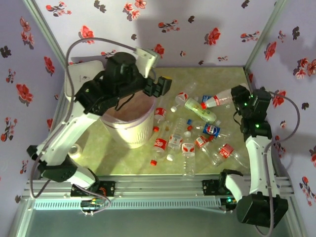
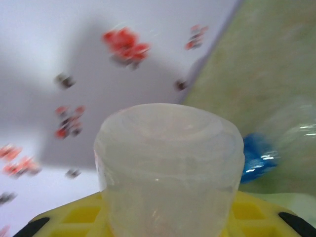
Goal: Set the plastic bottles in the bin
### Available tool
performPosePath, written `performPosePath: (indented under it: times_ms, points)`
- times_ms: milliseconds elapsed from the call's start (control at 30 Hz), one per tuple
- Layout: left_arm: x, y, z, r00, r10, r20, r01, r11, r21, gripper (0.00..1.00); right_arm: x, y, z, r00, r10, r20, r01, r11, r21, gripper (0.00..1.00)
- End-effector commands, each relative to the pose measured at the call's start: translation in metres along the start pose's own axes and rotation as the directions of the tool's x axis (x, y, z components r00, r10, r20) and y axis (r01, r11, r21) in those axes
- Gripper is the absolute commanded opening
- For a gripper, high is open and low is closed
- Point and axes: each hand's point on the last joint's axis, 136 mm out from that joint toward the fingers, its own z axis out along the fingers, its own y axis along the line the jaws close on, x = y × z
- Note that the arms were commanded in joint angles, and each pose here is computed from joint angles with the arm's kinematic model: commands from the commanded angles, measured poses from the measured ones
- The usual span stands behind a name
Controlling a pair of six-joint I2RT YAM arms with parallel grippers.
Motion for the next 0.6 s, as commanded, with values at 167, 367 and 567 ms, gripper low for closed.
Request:
performPosePath:
  times_ms: [167,367,567]
  points:
    - [0.015,-0.060,0.037,0.993,0.042,-0.113,-0.006,0.955,0.296,0.95,0.065,0.158,-0.033,0.928,-0.308,-0.207,0.151,0.822,-0.549,0.32]
    - [0.028,-0.075,0.060,0.985,0.021,-0.170,0.044,0.928,0.370,0.96,0.111,0.198,-0.048,0.857,-0.455,-0.243,0.193,0.720,-0.667,0.33]
    - [0.035,-0.081,0.067,0.981,0.003,-0.193,0.076,0.914,0.398,0.90,0.123,0.209,-0.049,0.849,-0.472,-0.239,0.193,0.697,-0.691,0.33]
